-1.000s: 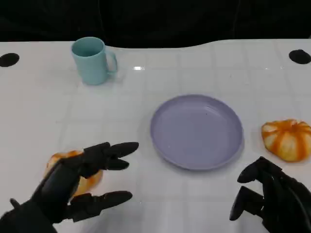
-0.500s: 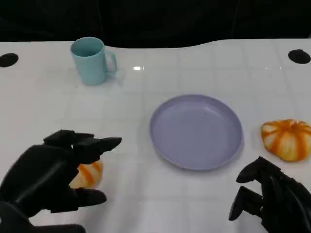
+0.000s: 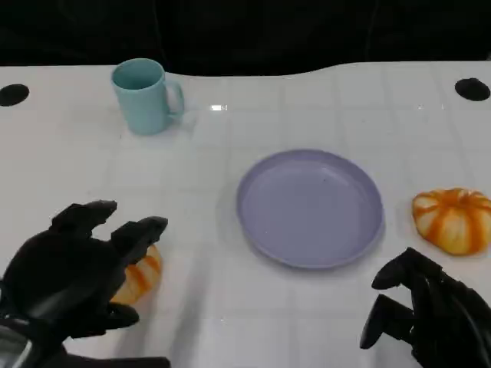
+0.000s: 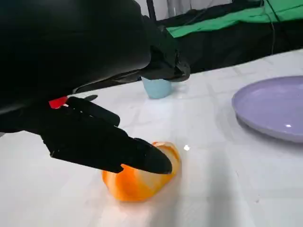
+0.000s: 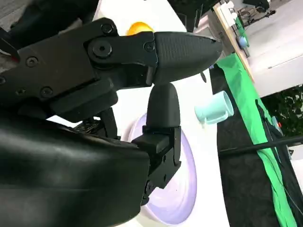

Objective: Grasp the bread from the table and place it into the plate.

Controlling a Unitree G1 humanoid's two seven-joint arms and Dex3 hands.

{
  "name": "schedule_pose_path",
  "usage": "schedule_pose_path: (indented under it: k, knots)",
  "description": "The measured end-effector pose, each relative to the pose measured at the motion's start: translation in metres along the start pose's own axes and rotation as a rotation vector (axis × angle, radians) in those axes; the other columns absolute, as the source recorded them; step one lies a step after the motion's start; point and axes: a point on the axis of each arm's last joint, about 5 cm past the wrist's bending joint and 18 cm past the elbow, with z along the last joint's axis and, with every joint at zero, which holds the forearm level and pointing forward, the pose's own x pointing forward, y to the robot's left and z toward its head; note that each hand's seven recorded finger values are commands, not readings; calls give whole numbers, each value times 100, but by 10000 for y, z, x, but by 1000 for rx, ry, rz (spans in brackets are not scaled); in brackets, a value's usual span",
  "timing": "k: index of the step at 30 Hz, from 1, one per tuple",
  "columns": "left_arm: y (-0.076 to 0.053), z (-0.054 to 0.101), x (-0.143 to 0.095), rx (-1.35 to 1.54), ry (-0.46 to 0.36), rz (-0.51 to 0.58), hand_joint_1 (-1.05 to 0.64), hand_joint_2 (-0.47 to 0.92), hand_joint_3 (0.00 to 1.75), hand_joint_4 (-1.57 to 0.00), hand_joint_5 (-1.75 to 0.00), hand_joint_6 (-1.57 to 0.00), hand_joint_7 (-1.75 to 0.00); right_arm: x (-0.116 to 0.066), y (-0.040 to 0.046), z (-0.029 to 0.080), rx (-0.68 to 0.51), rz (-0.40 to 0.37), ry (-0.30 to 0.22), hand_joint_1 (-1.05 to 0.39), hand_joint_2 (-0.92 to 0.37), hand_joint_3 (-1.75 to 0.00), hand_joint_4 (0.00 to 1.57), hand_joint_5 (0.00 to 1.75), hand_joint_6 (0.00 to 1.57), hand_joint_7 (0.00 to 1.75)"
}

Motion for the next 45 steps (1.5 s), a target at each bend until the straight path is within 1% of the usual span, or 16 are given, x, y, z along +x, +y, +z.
schedule_pose_path:
  k: [3, 8, 15, 18, 24, 31, 33, 34, 37, 39, 40, 41, 42, 43, 44, 45]
  knots:
    - [19, 7, 68, 32, 44, -91, -44, 88, 0, -1, -12, -18, 0, 0, 0, 3, -1, 1, -1, -53, -92, -47, 61, 175, 37, 171]
    - [-19, -1, 202, 46, 82, -151, -44, 87, 0, -2, -10, -17, 0, -3, -3, 4, -1, -1, -4, -53, -92, -47, 61, 175, 36, 170]
    - [-218, -117, 467, 1, 123, -228, -46, 87, 0, 0, -7, -13, 0, -9, 2, 13, -1, -1, -7, -53, -92, -45, 59, 175, 36, 169]
    - [-291, -146, 534, -7, 131, -239, -46, 87, 0, -1, -7, -13, 0, -11, 4, 16, -2, 0, -8, -53, -92, -44, 59, 175, 36, 169]
    - [-352, -166, 636, -9, 128, -244, -43, 87, 0, -2, -7, -15, -1, -17, 4, 15, -2, -1, -7, -53, -92, -45, 60, 175, 35, 170]
    - [-415, -233, 805, -29, 106, -302, -44, 89, 1, -3, -7, -16, -1, -20, 4, 17, -2, -1, -7, -53, -92, -45, 60, 175, 36, 169]
    - [-414, -256, 838, -39, 96, -315, -42, 91, 4, -8, -9, -23, -4, -22, 3, 16, -2, -1, -7, -52, -92, -46, 60, 175, 37, 169]
    - [-419, -267, 852, -50, 93, -322, -41, 92, 11, -11, -10, -26, -5, -22, 4, 16, -2, -1, -7, -52, -92, -46, 60, 175, 37, 169]
    - [-450, -305, 874, -91, 89, -337, -40, 92, 17, -13, -11, -30, -5, -23, 3, 15, -4, -2, -7, -53, -92, -46, 60, 175, 37, 169]
    - [-465, -317, 873, -111, 84, -332, -33, 92, 31, -30, -14, -46, -7, -23, 3, 15, -4, -2, -8, -54, -92, -45, 60, 175, 37, 168]
    - [-470, -327, 870, -122, 76, -325, -30, 92, 31, -44, -20, -55, -9, -24, 3, 15, -4, -2, -8, -54, -92, -45, 60, 175, 37, 168]
    - [-479, -340, 864, -136, 67, -307, -29, 92, 35, -57, -60, -70, -6, -24, 3, 15, -4, -2, -8, -54, -92, -45, 60, 175, 37, 168]
    - [-494, -354, 857, -148, 59, -282, -28, 92, 37, -59, -80, -77, -5, -24, 3, 15, -4, -2, -7, -54, -92, -45, 60, 175, 37, 167]
    - [-512, -365, 849, -158, 52, -255, -28, 92, 38, -60, -91, -80, -5, -25, 3, 15, -3, -2, -8, -54, -92, -45, 60, 175, 37, 167]
    - [-530, -373, 844, -164, 46, -225, -25, 92, 38, -66, -89, -90, -6, -25, 3, 15, -2, -2, -8, -54, -92, -45, 60, 175, 37, 167]
    - [-544, -384, 840, -179, 43, -200, -24, 92, 38, -68, -88, -94, -6, -24, 4, 15, -1, -2, -8, -54, -92, -45, 60, 175, 37, 167]
